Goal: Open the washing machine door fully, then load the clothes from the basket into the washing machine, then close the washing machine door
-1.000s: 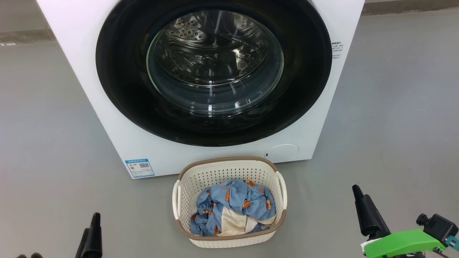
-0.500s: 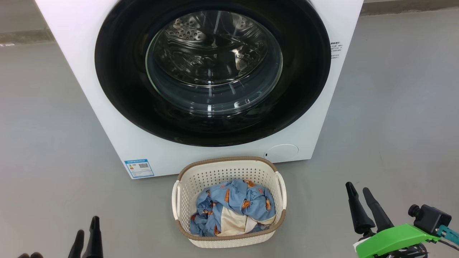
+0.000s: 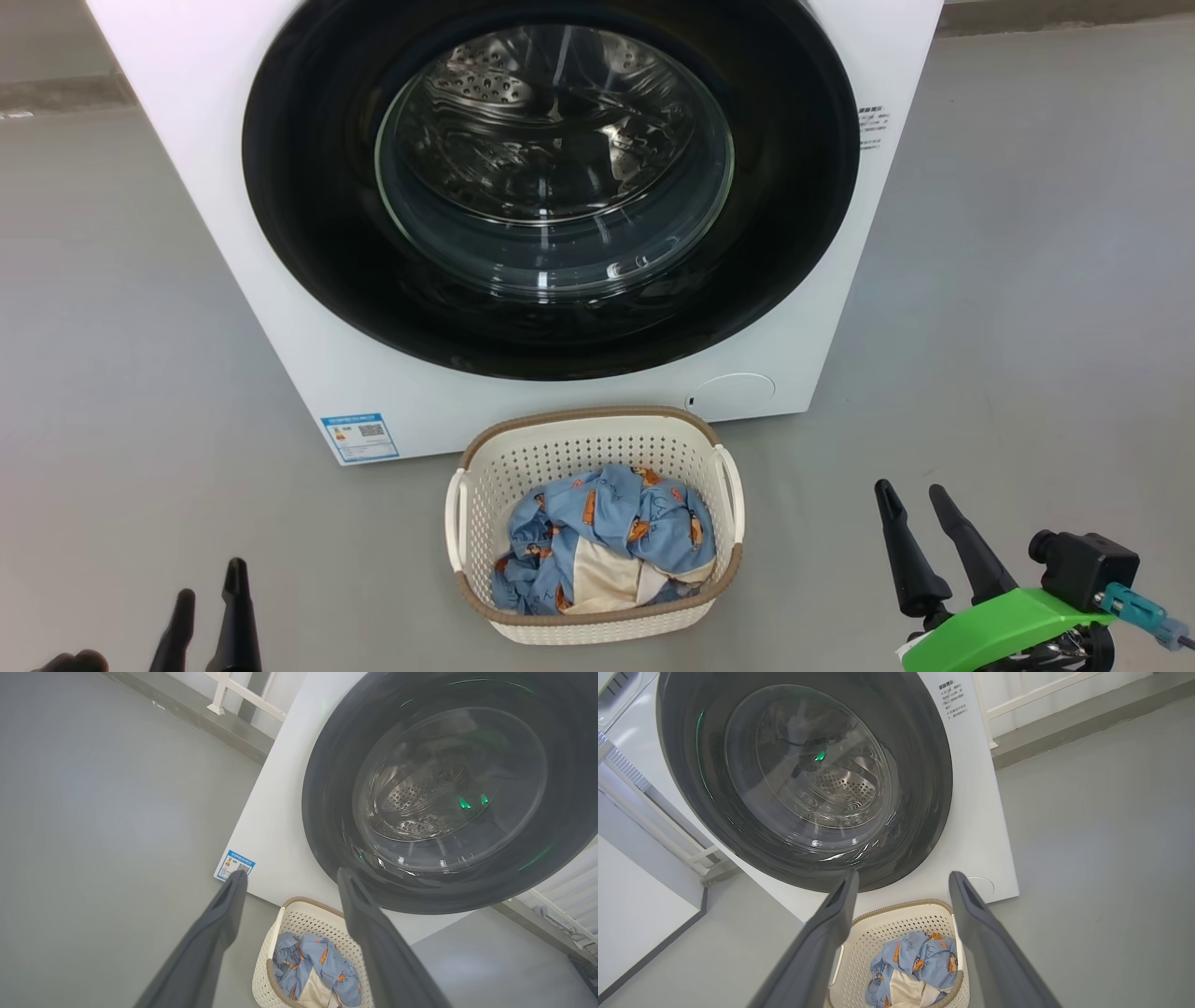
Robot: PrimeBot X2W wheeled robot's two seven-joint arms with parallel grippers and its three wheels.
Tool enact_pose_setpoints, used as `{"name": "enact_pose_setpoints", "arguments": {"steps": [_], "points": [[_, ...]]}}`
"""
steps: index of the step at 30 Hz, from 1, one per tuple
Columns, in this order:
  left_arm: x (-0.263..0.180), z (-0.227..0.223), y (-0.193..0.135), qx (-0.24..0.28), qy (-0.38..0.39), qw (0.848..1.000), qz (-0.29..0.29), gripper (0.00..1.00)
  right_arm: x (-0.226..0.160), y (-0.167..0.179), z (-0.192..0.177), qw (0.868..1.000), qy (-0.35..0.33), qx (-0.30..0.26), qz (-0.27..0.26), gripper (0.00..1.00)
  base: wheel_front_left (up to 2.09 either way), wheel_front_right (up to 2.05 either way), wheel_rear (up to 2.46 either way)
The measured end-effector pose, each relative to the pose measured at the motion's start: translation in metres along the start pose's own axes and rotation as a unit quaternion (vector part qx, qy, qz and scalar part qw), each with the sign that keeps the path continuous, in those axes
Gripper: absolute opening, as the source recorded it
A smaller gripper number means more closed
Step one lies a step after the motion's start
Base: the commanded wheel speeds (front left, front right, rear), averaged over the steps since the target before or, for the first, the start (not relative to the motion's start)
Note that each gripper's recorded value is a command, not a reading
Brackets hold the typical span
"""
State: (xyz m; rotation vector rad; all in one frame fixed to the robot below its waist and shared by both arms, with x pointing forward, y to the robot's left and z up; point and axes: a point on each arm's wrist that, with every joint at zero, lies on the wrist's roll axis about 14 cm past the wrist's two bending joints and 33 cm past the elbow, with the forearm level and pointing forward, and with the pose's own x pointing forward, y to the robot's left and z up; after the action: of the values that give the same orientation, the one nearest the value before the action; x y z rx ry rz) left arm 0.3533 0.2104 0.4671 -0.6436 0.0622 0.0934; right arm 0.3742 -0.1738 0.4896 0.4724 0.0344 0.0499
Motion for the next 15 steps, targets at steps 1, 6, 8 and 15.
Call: {"name": "enact_pose_setpoints", "arguments": {"steps": [1,6,8,15], "points": [[0.0001,0.0010,0.0000,0.006,-0.002,1.000,-0.001,1.00,0.0000,0.0000,0.0003,1.000,-0.001,-0.005,0.000,1.00,0.00,0.00,0.00],[0.0004,0.0026,-0.0007,0.035,-0.006,0.999,-0.005,1.00,-0.0002,0.0008,0.0005,0.999,-0.003,-0.034,0.004,1.00,0.00,0.00,0.00],[0.0005,0.0035,-0.0015,0.047,-0.008,0.999,-0.008,1.00,-0.0003,0.0011,0.0011,0.999,-0.005,-0.048,0.006,1.00,0.00,0.00,0.00],[-0.0037,0.0021,0.0012,0.086,-0.007,0.996,-0.009,1.00,0.0002,0.0016,0.0019,0.996,-0.008,-0.087,0.011,1.00,0.00,0.00,0.00]]}}
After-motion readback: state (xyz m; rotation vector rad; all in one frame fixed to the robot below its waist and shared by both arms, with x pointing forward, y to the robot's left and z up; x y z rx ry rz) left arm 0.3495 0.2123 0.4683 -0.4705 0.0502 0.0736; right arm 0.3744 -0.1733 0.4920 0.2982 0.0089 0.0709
